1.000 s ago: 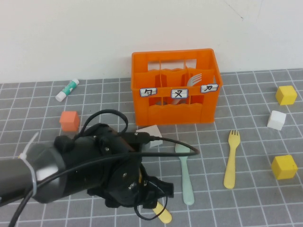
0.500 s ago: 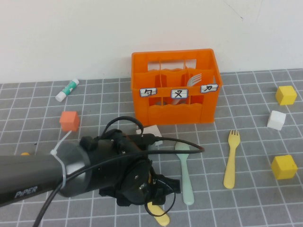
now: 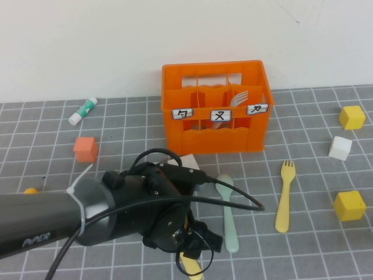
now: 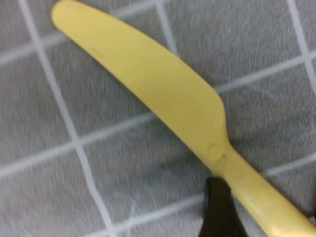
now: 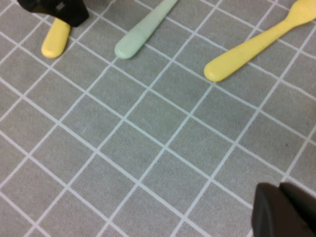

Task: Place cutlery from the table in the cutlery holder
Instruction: Pick up the knife

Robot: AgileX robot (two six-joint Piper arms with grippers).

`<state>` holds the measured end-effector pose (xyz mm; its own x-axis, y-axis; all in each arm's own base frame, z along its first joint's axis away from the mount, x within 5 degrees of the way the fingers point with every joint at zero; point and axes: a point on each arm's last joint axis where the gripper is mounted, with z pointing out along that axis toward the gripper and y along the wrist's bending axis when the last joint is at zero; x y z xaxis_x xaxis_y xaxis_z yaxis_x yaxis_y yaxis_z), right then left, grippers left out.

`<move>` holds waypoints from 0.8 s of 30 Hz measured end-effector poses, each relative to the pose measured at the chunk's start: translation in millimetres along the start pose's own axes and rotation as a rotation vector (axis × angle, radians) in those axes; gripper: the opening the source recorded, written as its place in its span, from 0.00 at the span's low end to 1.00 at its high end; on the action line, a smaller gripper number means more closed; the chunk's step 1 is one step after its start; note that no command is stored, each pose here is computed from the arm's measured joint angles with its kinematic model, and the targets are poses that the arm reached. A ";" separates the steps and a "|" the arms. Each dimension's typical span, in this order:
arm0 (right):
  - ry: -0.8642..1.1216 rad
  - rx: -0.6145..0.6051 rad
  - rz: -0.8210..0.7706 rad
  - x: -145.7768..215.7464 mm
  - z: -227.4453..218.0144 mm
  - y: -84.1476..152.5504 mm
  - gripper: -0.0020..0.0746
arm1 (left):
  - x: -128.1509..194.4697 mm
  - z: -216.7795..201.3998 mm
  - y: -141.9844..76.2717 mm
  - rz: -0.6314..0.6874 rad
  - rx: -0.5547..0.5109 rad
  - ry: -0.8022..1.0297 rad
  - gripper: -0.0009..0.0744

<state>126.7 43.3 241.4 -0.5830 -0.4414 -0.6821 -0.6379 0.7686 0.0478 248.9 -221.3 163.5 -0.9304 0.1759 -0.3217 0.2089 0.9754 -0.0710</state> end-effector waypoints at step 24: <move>-0.011 -0.007 0.012 -1.0 0.0 0.6 0.02 | 2.0 2.1 4.0 -0.073 -0.064 0.044 0.34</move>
<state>126.9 44.2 242.1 -0.5852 -0.4273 -0.6892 -0.6343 0.7707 0.0607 248.5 -217.3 160.5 -0.9550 0.1079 -0.2762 0.1214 0.9921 -0.0321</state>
